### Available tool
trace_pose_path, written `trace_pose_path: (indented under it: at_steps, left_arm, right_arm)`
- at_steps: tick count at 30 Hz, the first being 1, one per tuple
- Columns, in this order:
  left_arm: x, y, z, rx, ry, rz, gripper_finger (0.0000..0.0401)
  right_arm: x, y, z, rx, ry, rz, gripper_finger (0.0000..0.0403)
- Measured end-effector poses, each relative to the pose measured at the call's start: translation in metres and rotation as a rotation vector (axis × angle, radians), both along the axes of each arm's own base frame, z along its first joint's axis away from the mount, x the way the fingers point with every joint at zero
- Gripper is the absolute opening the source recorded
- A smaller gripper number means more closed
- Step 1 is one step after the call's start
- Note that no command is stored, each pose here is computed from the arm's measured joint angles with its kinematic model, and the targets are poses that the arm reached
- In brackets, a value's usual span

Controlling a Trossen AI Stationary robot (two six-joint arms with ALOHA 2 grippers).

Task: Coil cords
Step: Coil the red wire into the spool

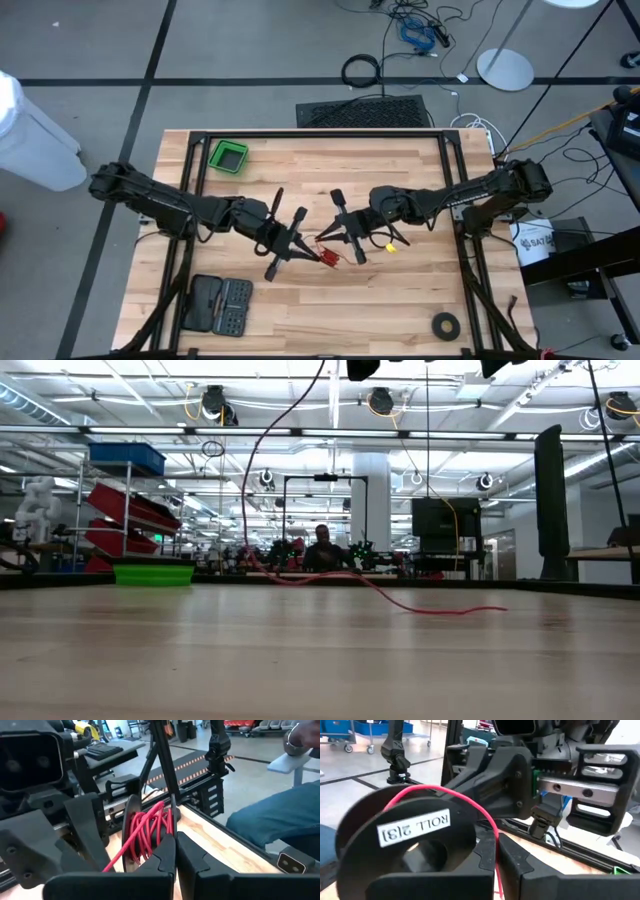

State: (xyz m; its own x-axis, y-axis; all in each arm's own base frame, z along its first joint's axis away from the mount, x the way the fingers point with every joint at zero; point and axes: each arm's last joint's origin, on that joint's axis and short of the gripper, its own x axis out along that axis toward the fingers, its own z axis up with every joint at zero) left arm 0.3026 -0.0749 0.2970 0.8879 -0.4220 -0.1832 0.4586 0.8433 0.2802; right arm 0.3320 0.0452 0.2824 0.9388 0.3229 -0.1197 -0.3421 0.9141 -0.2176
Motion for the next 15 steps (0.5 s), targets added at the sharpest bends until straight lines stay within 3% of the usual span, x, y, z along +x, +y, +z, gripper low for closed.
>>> trace_pose_path:
  at_steps: [15]
  left_arm:
    - [0.0001, -0.0049, 0.0086, 0.055, -0.124, -0.023, 0.0004]
  right_arm:
    - [-0.001, 0.0013, -0.0034, 0.035, 0.049, 0.051, 0.0]
